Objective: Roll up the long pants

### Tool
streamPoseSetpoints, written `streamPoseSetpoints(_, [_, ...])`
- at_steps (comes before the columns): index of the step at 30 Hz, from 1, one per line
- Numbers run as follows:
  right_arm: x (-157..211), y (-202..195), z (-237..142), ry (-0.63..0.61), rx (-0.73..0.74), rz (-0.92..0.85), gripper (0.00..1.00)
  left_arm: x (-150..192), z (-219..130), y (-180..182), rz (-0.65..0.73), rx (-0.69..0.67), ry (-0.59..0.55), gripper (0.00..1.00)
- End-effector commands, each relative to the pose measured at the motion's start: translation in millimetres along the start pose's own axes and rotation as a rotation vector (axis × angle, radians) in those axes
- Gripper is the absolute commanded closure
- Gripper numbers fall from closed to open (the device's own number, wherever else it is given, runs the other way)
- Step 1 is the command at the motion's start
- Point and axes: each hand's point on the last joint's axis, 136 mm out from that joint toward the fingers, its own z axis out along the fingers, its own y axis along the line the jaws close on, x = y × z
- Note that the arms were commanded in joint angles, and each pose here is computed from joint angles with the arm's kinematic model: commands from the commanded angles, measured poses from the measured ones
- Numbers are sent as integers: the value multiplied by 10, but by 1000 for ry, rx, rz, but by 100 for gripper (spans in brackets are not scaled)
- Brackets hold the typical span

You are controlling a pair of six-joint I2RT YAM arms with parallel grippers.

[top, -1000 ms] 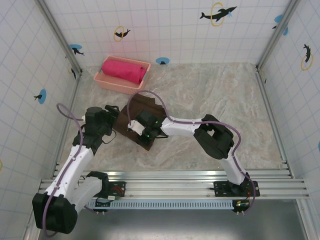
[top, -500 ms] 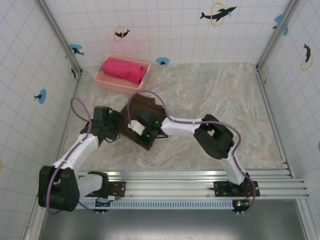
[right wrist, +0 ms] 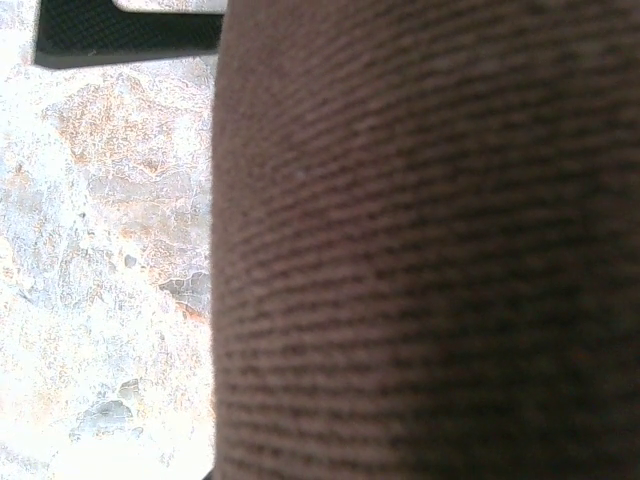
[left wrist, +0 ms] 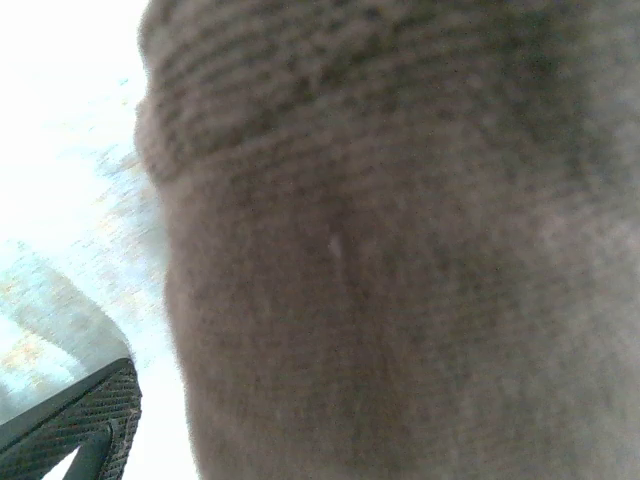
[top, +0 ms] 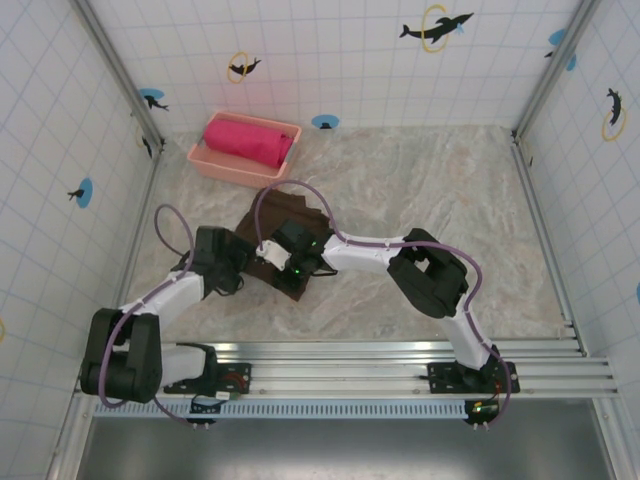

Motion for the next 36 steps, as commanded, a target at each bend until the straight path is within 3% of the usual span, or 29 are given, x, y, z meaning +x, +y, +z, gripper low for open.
streamPoseSetpoints(1, [1894, -122, 269, 611, 31, 178, 100, 45, 133, 355, 12, -72, 0, 3])
streamPoseSetpoints(10, [1957, -138, 256, 634, 21, 177, 100, 218, 430, 790, 19, -33, 17, 8])
streamPoseSetpoints(12, [1974, -137, 254, 638, 17, 174, 100, 242, 498, 820, 12, -27, 29, 16])
streamPoseSetpoints(15, [1995, -136, 241, 644, 17, 172, 100, 266, 577, 857, -16, -10, 39, 40])
streamPoseSetpoints(18, [1974, -157, 226, 641, 21, 167, 100, 313, 632, 864, -9, -18, 70, 92])
streamPoseSetpoints(19, [1964, -160, 216, 640, 21, 169, 100, 330, 642, 876, -8, -33, 82, 100])
streamPoseSetpoints(26, [1896, -232, 157, 623, 26, 168, 100, 396, 554, 934, 69, -198, 141, 100])
streamPoseSetpoints(31, [1845, -317, -16, 599, 59, 155, 98, 480, 462, 1007, 103, -386, 261, 100])
streamPoseSetpoints(34, [1754, -396, -187, 563, 121, 138, 59, 562, 434, 1134, 116, -509, 348, 100])
streamPoseSetpoints(36, [1611, -435, -349, 521, 174, 121, 46, 546, 355, 1128, 134, -585, 360, 100])
